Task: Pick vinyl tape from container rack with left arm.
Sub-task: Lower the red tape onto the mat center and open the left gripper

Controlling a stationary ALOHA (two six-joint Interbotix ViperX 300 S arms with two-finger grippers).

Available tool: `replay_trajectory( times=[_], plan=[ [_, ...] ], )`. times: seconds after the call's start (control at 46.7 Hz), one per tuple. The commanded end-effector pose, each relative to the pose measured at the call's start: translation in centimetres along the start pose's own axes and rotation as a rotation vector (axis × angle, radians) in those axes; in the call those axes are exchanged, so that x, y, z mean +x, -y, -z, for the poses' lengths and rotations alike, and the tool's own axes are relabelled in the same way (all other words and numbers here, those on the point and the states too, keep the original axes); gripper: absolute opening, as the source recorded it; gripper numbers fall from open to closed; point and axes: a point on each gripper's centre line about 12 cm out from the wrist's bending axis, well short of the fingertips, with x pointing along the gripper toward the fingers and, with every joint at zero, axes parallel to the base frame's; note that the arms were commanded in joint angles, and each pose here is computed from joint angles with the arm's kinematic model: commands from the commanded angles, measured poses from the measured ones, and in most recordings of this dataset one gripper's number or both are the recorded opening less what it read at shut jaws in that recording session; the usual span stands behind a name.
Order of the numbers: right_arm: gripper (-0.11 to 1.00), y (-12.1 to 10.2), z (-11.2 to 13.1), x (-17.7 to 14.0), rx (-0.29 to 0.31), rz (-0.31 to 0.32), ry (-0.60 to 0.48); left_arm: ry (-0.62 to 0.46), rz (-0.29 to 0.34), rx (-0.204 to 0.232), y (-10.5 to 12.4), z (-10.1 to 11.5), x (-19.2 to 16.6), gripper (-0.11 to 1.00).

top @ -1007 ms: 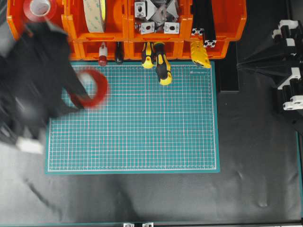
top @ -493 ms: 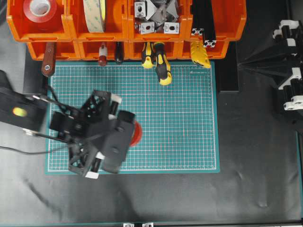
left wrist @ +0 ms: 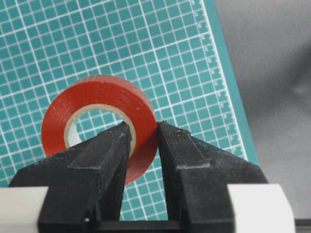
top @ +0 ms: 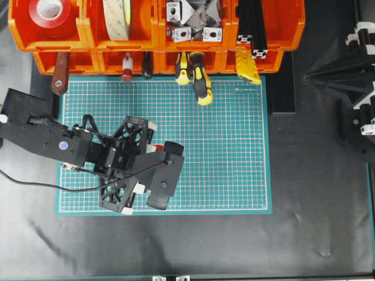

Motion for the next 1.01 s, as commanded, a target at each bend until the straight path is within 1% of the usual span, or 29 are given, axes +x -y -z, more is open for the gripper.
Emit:
replay_trajectory(
  times=[0.0,0.214,0.343,0.364,0.407,0.471,0.493,0.557,0.6,0.643,0.686,0.836,0.986],
  plan=[
    [0.00,-0.1,-0.7,0.1,0.003,-0.003,0.012,0.037,-0.009,-0.013,-0.6,-0.7,-1.0,0.19],
    [0.00,-0.2,-0.8,0.1,0.003,-0.006,0.015,0.043,-0.015,-0.018,-1.1,-0.6,-0.7,0.19],
    [0.00,-0.2,-0.8,0.0,0.003,-0.008,0.018,0.040,-0.018,-0.029,-1.4,-0.4,-0.6,0.20],
    [0.00,-0.2,-0.7,0.0,0.003,-0.008,0.014,0.040,-0.018,-0.029,-1.4,-0.4,-0.6,0.24],
    [0.00,-0.2,-0.7,0.0,0.003,-0.008,0.014,0.042,-0.019,-0.030,-1.5,-0.4,-0.6,0.34],
    [0.00,-0.2,-0.7,0.0,0.003,-0.008,0.014,0.051,-0.021,-0.035,-1.6,-0.4,-0.6,0.53],
    [0.00,-0.2,-0.7,0.0,0.003,-0.008,0.014,0.052,-0.021,-0.035,-1.6,-0.4,-0.6,0.61],
    [0.00,-0.2,-0.7,0.0,0.003,-0.008,0.014,0.066,-0.020,-0.041,-1.6,-0.5,-0.6,0.77],
    [0.00,-0.2,-0.7,0.0,0.003,-0.008,0.016,0.082,-0.021,-0.051,-1.7,-0.6,-0.7,0.85],
    [0.00,-0.2,-0.7,-0.1,0.003,-0.010,0.017,0.091,-0.020,-0.060,-1.7,-0.6,-0.8,0.90],
    [0.00,-0.2,-0.8,-0.1,0.003,-0.010,0.020,0.105,-0.021,-0.072,-1.8,-0.7,-1.1,0.90],
    [0.00,-0.3,-0.9,-0.3,0.002,-0.011,0.016,0.182,-0.015,-0.097,-1.5,-1.0,-2.7,0.86],
    [0.00,-0.3,-0.7,-0.5,0.005,-0.010,-0.012,0.323,0.009,-0.126,-0.6,-1.6,-5.9,0.86]
  ],
)
